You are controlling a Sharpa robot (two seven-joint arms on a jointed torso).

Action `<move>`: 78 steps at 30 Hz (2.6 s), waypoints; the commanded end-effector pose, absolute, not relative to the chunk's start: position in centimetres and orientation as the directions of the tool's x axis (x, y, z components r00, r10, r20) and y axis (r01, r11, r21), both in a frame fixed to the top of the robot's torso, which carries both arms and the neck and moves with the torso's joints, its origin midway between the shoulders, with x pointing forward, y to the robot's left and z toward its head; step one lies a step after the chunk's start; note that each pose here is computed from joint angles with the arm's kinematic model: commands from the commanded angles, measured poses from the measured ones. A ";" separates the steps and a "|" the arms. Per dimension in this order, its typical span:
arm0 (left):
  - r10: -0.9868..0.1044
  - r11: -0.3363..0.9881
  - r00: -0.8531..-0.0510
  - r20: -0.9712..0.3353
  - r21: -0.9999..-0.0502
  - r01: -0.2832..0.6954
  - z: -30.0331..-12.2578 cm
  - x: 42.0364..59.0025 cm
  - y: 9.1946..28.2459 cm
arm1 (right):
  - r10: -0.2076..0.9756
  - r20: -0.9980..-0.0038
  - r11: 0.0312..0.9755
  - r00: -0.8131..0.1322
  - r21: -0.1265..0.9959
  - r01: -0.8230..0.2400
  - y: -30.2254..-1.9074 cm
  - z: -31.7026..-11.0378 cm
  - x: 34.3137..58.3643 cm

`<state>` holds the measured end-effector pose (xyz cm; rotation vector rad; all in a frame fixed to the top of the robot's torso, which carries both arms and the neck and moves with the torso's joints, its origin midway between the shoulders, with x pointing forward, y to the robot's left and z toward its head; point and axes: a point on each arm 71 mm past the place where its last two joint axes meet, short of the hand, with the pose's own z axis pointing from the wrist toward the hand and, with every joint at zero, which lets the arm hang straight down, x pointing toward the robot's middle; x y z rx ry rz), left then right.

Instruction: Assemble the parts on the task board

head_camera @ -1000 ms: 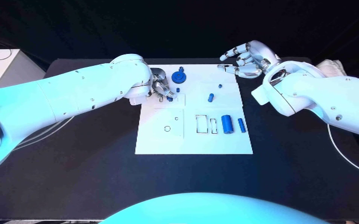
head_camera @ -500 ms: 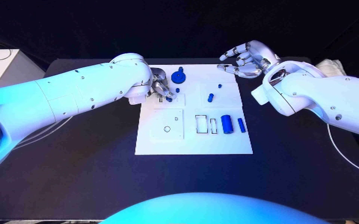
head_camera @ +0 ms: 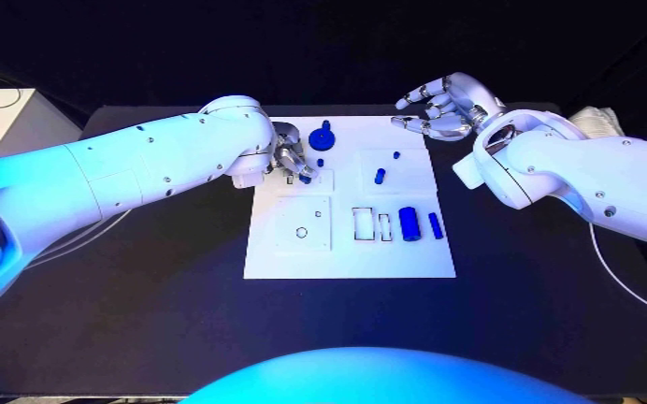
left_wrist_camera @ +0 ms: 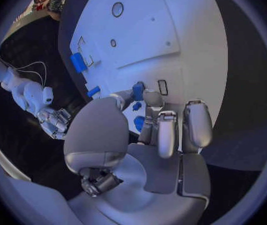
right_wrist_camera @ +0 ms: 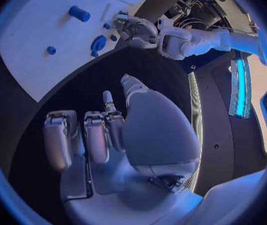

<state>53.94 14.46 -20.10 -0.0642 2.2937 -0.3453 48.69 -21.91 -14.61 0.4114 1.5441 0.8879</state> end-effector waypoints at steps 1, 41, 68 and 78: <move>-0.116 0.968 -0.719 -0.685 -0.239 0.072 -21.3 53.4 14.3 | 0.704 -0.681 0.640 -0.199 0.731 -0.239 -21.8 -14.6 48.6; -0.115 0.972 -0.717 -0.687 -0.226 0.062 -21.5 53.7 14.6 | 0.707 -0.680 0.638 -0.194 0.732 -0.240 -21.9 -14.5 48.5; -0.123 0.973 -0.711 -0.692 -0.226 0.052 -21.5 53.9 14.9 | 0.708 -0.679 0.637 -0.193 0.732 -0.240 -21.9 -14.5 48.4; -0.127 0.972 -0.709 -0.694 -0.229 0.050 -21.4 53.9 14.9 | 0.708 -0.680 0.638 -0.193 0.732 -0.240 -22.0 -14.5 48.5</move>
